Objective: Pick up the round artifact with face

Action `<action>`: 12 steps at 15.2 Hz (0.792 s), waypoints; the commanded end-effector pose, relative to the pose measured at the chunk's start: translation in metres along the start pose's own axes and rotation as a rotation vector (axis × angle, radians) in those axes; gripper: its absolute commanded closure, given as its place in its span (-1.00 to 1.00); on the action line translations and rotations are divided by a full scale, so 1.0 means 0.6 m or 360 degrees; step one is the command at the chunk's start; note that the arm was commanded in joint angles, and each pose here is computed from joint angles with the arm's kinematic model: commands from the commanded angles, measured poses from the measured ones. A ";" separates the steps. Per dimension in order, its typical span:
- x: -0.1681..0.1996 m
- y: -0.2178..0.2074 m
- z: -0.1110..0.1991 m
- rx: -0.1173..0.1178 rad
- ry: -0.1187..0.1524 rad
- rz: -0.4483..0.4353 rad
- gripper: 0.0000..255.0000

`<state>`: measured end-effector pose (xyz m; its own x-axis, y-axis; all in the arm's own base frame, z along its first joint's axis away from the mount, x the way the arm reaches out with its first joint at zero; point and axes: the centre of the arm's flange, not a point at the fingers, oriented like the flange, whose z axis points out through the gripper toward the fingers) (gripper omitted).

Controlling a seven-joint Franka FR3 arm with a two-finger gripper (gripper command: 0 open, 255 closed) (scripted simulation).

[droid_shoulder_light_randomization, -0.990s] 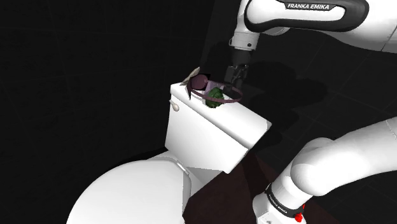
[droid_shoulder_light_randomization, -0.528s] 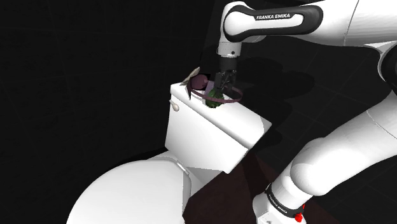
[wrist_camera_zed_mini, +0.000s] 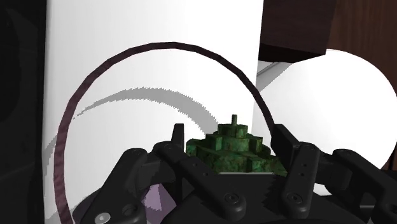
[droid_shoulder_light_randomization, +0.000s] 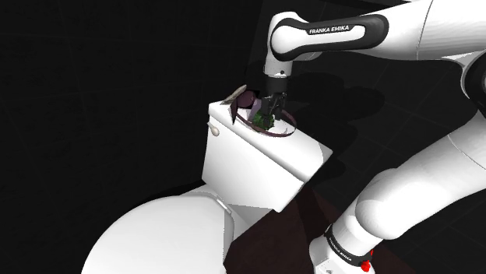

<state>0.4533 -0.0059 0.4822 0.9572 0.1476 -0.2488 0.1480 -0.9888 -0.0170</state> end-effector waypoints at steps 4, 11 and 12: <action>0.000 0.000 0.002 0.0000 -0.0002 0.0000 1.00; -0.005 0.000 -0.024 0.0000 -0.0002 0.0000 1.00; -0.008 0.000 -0.033 0.0000 -0.0002 0.0000 1.00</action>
<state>0.4540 -0.0068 0.4972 0.9569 0.1475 -0.2501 0.1480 -0.9888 -0.0170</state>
